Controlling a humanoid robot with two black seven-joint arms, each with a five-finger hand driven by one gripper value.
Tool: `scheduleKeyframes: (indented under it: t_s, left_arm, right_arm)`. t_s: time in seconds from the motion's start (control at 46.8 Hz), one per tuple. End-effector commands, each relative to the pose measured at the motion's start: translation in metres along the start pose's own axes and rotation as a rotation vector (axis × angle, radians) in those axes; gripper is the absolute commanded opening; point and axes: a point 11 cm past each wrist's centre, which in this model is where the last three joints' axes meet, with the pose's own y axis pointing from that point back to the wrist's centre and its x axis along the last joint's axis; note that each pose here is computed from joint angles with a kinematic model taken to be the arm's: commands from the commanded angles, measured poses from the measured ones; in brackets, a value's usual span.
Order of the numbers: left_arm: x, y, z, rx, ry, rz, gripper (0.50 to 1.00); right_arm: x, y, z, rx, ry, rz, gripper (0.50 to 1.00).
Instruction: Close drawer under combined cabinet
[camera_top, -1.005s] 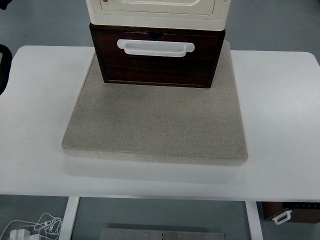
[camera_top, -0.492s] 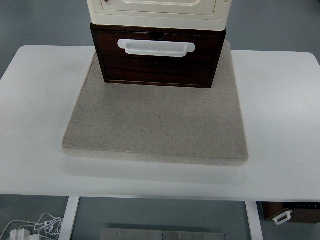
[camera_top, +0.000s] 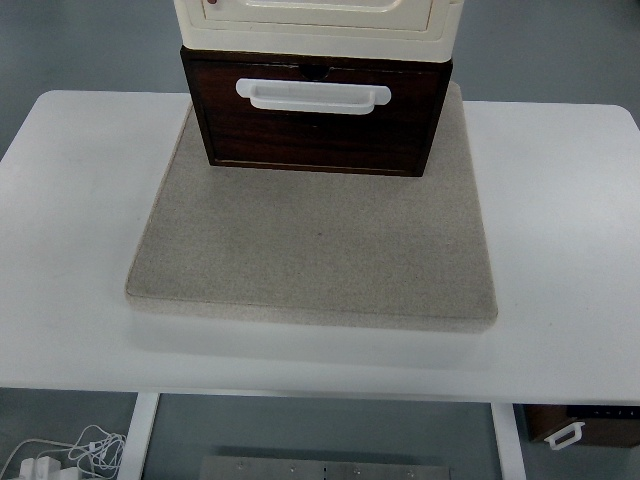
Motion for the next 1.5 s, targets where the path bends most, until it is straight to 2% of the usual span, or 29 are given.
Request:
scheduleKeyframes:
  t_s: [0.0, 0.107, 0.299, 0.471, 0.791, 1.112, 1.476]
  left_arm:
    - [0.012, 0.002, -0.014, 0.018, 0.050, 0.017, 0.999]
    - [0.024, 0.004, -0.031, 0.043, 0.076, 0.038, 0.999]
    - [0.041, 0.007, -0.085, 0.131, 0.105, 0.087, 0.996]
    - [0.060, 0.017, -0.126, 0.167, 0.188, 0.118, 0.996]
    - [0.080, 0.029, -0.156, 0.138, 0.339, 0.152, 0.996]
    - [0.054, 0.025, -0.193, 0.170, 0.386, 0.102, 0.996]
    - [0.036, 0.023, -0.215, 0.179, 0.417, 0.088, 0.996]
  right_arm:
    - [0.000, 0.000, 0.003, -0.005, -0.001, 0.001, 0.952]
    - [0.000, 0.000, 0.001, -0.002, 0.000, -0.002, 0.952]
    - [0.000, 0.000, 0.001, -0.002, -0.007, -0.002, 0.952]
    - [-0.001, 0.000, 0.002, -0.003, -0.010, -0.004, 0.952]
    - [-0.001, 0.000, 0.004, -0.006, -0.015, -0.005, 0.952]
    - [-0.001, 0.000, 0.004, -0.007, -0.014, -0.005, 0.952]
    - [-0.001, 0.000, 0.004, -0.007, -0.015, -0.007, 0.952]
